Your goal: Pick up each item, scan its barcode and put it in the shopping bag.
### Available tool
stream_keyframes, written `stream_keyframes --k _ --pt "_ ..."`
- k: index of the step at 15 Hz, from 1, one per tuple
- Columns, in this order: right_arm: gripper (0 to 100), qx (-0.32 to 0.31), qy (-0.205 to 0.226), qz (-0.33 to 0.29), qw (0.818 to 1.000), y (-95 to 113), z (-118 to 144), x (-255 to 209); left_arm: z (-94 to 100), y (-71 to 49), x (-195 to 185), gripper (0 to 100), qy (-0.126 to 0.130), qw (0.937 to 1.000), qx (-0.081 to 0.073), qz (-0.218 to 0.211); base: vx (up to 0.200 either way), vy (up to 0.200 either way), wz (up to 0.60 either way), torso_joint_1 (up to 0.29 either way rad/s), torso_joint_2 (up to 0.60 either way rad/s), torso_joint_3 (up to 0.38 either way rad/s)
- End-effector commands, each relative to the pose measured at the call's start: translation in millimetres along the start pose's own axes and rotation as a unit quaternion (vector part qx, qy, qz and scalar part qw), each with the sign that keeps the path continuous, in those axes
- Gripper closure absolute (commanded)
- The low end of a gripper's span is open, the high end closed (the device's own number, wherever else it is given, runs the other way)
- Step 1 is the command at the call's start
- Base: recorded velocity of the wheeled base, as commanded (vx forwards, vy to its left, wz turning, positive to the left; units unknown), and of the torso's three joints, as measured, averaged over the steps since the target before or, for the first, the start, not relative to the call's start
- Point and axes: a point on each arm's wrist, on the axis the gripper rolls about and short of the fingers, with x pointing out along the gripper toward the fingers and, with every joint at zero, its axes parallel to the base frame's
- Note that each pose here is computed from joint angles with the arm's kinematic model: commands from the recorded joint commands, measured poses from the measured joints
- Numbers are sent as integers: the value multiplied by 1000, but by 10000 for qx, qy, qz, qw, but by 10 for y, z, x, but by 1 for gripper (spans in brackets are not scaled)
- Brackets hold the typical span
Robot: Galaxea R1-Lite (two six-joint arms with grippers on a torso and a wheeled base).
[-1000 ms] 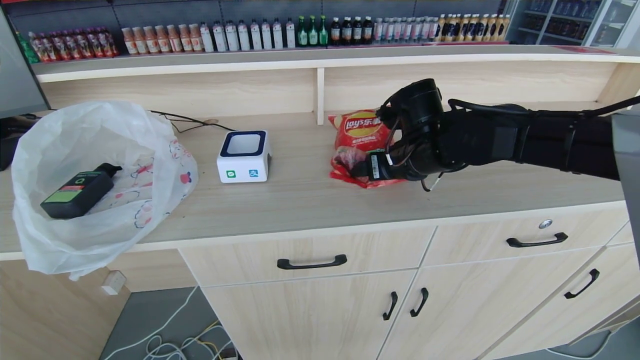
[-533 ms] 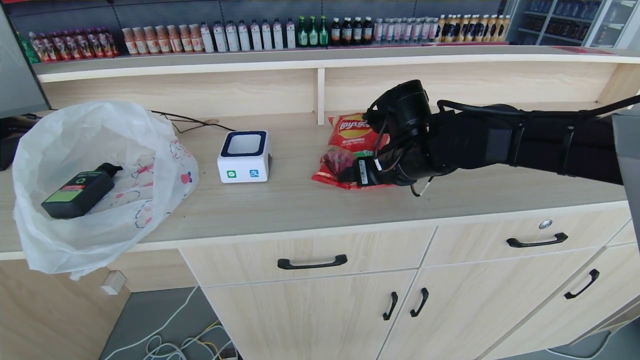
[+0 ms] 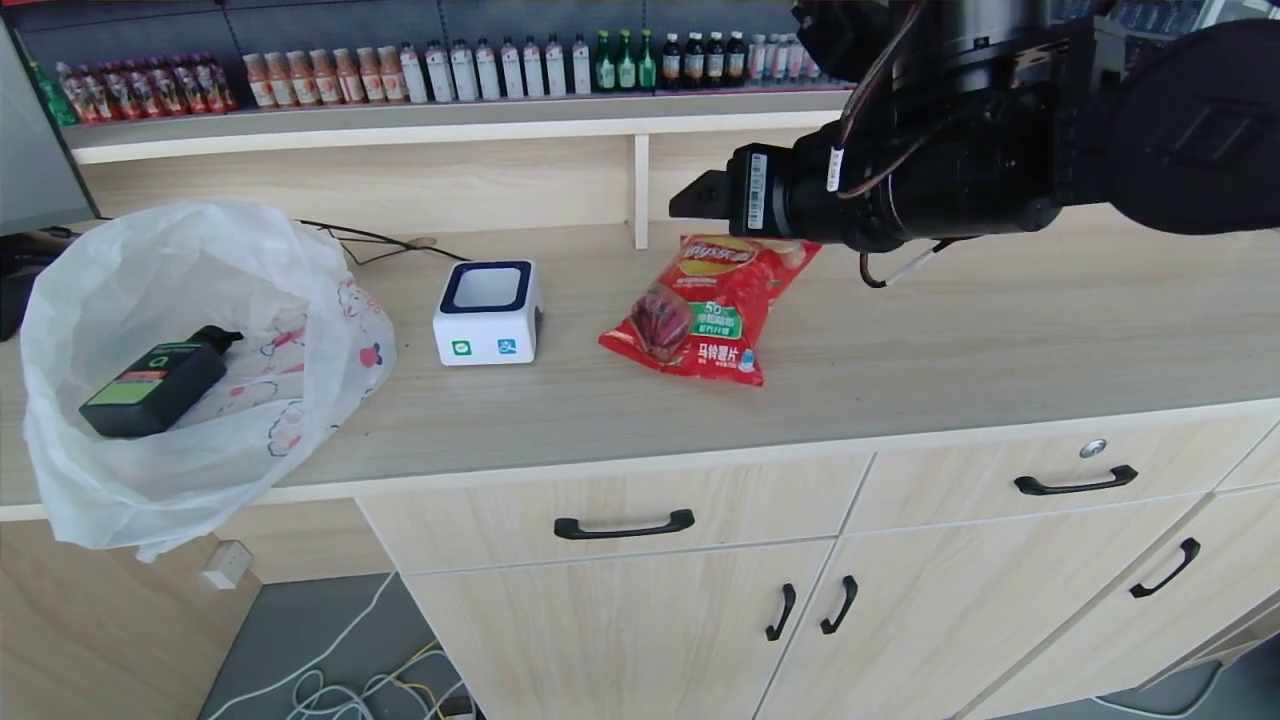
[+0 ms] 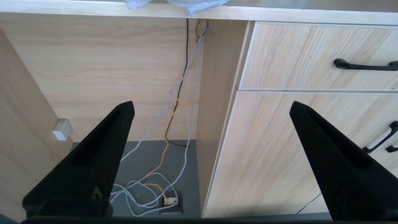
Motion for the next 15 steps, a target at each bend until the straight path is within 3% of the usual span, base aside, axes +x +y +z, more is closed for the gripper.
stream_keyframes --k 1,3,5,10,12,15 --pt "0 71 -776 88 9969 -8 203 -248 0 0 0 0 -1 10000 0 1 0 0 0 0 0 0" --pt "0 29 -766 -81 9970 25 133 47 0 0 0 0 -1 10000 0 1 0 0 0 0 0 0" --pt "0 -150 107 -582 9981 -33 -335 557 0 0 0 0 -1 10000 0 1 0 0 0 0 0 0" --pt "0 -408 1214 -1130 9853 -196 -975 1084 0 0 0 0 -1 10000 0 1 0 0 0 0 0 0" --pt "0 -446 1348 -1168 9830 -205 -1083 1164 0 0 0 0 -1 10000 0 1 0 0 0 0 0 0" --pt "0 -391 1242 -1188 9843 -233 -990 1103 0 0 0 0 -1 10000 0 1 0 0 0 0 0 0"
